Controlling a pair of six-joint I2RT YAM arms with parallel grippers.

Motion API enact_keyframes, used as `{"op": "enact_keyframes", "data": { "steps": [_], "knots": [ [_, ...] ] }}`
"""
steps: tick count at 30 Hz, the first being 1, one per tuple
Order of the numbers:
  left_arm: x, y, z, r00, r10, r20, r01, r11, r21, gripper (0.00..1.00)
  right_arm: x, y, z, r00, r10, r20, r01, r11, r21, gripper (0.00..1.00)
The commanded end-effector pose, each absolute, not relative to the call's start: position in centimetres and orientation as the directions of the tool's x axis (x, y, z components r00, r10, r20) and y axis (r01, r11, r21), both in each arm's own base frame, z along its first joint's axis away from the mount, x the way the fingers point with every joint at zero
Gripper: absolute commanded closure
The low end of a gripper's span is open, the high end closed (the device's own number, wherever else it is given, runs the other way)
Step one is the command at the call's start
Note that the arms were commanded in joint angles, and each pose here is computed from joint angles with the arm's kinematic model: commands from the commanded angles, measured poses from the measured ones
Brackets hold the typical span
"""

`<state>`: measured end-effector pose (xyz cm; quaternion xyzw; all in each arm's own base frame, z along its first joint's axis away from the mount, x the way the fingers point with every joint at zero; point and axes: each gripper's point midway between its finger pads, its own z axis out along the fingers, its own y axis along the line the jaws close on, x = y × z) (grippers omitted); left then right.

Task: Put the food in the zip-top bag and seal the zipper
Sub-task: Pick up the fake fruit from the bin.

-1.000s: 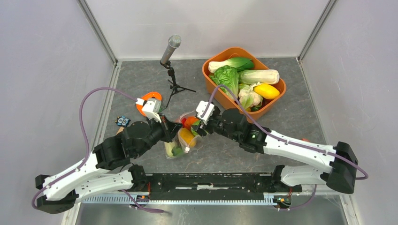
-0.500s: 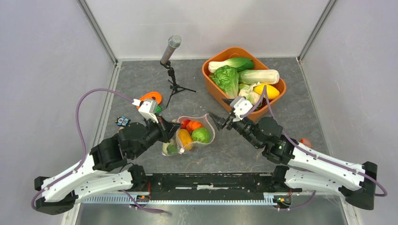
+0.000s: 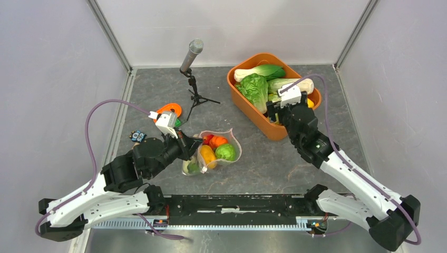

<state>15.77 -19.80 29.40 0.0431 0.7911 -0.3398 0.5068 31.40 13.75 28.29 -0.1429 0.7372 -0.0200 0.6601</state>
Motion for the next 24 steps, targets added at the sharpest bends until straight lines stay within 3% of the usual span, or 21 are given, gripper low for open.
{"op": "enact_keyframes", "data": {
  "steps": [1, 11, 24],
  "knots": [
    [16.1, -19.9, 30.9, -0.461, -0.331, -0.823, 0.41, 0.744, -0.528, 0.98, 32.7, 11.2, 27.0, -0.176, -0.262, -0.949, -0.143, 0.96, -0.239, 0.11],
    [16.0, -19.8, 30.8, -0.464, -0.322, -0.825, 0.408, 0.75, -0.521, 0.98, 36.4, 6.4, 23.6, -0.31, -0.217, -0.926, -0.105, 0.976, -0.193, 0.06],
    [16.1, -20.1, 30.9, -0.467, -0.309, -0.829, 0.414, 0.752, -0.513, 0.98, 39.7, 3.9, 20.2, -0.438, -0.347, -0.829, -0.19, 0.937, -0.292, 0.02]
  ]
}}
